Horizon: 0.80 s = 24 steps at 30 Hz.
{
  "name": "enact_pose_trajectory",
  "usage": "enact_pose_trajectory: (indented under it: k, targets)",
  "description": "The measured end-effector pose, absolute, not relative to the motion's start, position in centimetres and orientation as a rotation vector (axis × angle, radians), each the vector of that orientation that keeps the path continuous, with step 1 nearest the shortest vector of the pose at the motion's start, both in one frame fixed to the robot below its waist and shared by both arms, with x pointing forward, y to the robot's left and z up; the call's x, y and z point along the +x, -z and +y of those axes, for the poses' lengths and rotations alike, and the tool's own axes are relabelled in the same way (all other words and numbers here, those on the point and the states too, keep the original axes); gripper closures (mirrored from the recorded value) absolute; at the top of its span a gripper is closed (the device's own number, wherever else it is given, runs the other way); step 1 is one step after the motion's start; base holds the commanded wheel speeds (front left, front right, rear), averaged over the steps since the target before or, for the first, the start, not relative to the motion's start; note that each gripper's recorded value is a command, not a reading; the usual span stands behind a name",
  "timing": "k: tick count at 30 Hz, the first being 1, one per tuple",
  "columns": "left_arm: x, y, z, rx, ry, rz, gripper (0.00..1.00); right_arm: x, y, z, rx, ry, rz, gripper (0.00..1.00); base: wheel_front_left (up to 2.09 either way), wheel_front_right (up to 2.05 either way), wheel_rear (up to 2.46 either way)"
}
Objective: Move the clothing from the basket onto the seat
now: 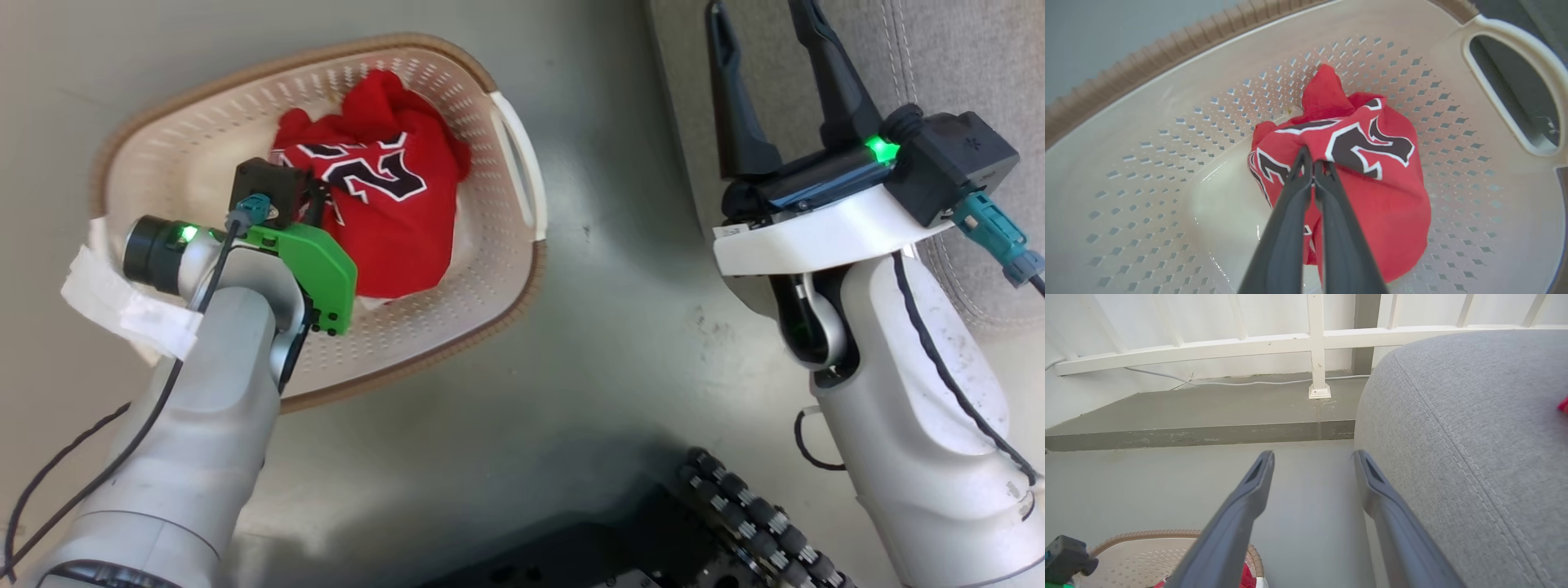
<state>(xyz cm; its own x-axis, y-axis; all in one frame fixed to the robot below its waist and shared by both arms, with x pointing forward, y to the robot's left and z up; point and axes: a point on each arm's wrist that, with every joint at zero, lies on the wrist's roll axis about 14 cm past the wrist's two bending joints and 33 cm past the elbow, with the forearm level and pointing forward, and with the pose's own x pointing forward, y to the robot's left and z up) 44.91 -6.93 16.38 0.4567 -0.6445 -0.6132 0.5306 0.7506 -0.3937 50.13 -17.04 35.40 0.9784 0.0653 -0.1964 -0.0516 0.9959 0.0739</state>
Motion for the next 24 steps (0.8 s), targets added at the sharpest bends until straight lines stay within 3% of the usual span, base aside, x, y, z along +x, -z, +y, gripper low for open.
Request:
enact_pose_trajectory:
  k: [24]
  targets:
    - [48.0,-30.4,-2.5,-0.245,0.585,0.504,1.0,48.0,-39.6,-14.6,0.055,-0.153,0.162,0.0,0.0,0.0,0.0]
